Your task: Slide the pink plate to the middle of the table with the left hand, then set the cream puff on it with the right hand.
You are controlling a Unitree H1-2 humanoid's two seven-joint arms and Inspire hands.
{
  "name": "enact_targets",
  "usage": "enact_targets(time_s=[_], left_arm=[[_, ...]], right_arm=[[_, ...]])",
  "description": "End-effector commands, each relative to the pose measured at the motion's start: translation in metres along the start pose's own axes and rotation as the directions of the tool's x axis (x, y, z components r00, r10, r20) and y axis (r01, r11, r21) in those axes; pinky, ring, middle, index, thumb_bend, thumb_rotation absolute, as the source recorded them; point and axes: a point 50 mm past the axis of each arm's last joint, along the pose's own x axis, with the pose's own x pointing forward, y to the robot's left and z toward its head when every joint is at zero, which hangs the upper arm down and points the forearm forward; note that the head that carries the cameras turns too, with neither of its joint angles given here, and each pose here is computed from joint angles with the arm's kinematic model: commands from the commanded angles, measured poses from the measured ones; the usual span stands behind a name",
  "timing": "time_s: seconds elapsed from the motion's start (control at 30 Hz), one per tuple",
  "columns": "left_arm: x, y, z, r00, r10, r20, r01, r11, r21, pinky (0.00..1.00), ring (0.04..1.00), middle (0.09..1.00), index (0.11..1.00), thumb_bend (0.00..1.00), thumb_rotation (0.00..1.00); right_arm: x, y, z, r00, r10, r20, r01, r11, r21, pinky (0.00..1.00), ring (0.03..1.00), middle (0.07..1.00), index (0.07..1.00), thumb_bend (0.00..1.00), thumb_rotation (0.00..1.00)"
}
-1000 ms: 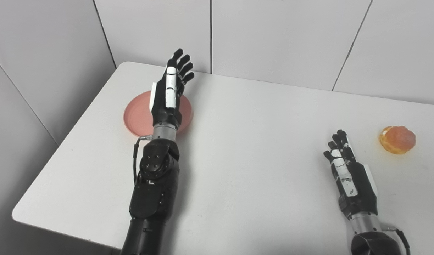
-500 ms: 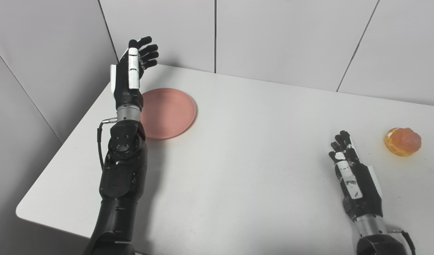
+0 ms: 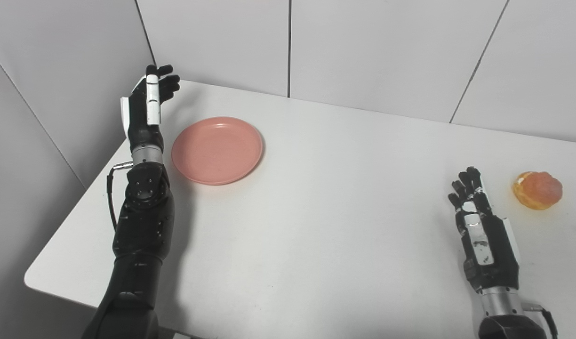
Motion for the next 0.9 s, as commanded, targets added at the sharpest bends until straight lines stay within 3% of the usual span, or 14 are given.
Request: enact_targets(time_s=[0.0, 0.13, 0.27, 0.47, 0.6, 0.73, 0.87], left_arm=[[0.020, 0.012, 0.024, 0.994, 0.013, 0.113, -0.018, 0.999, 0.043, 0.73, 0.694, 0.679, 0.657, 0.69, 1.00], [0.021, 0.017, 0.011, 0.998, 0.017, 0.058, -0.019, 0.999, 0.028, 0.74, 0.697, 0.683, 0.663, 0.68, 1.00], [0.021, 0.023, -0.006, 1.000, 0.012, -0.004, -0.012, 1.000, 0.029, 0.87, 0.752, 0.732, 0.716, 0.62, 1.00], [0.020, 0.022, -0.021, 0.999, 0.016, -0.043, -0.017, 1.000, -0.012, 0.83, 0.761, 0.749, 0.736, 0.62, 1.00], [0.018, 0.020, -0.024, 0.997, -0.013, -0.074, 0.015, 1.000, 0.027, 0.90, 0.806, 0.774, 0.761, 0.59, 1.00], [0.015, 0.018, -0.032, 0.989, -0.091, -0.116, 0.097, 0.994, 0.041, 0.87, 0.826, 0.820, 0.805, 0.61, 1.00], [0.012, 0.012, -0.036, 0.978, -0.118, -0.171, 0.110, 0.992, -0.055, 0.86, 0.857, 0.852, 0.827, 0.63, 1.00]], right_arm=[[0.000, 0.000, -0.002, 1.000, -0.004, 0.027, 0.004, 1.000, 0.005, 1.00, 1.000, 1.000, 1.000, 0.62, 0.78], [0.001, 0.000, -0.003, 1.000, 0.003, 0.026, -0.003, 1.000, -0.010, 1.00, 1.000, 1.000, 1.000, 0.62, 0.78], [0.001, 0.002, -0.003, 1.000, 0.010, 0.019, -0.010, 1.000, 0.005, 1.00, 1.000, 1.000, 1.000, 0.64, 0.76], [0.000, -0.001, -0.002, 1.000, 0.007, 0.017, -0.007, 1.000, -0.001, 1.00, 1.000, 1.000, 1.000, 0.65, 0.75], [0.000, -0.002, -0.001, 1.000, 0.005, 0.021, -0.005, 1.000, -0.006, 1.00, 1.000, 1.000, 1.000, 0.64, 0.75], [0.000, -0.001, 0.000, 1.000, 0.002, 0.001, -0.003, 1.000, 0.014, 1.00, 1.000, 1.000, 1.000, 0.65, 0.73], [0.000, -0.001, 0.001, 1.000, -0.002, -0.001, 0.002, 1.000, 0.011, 1.00, 1.000, 1.000, 1.000, 0.67, 0.73]])
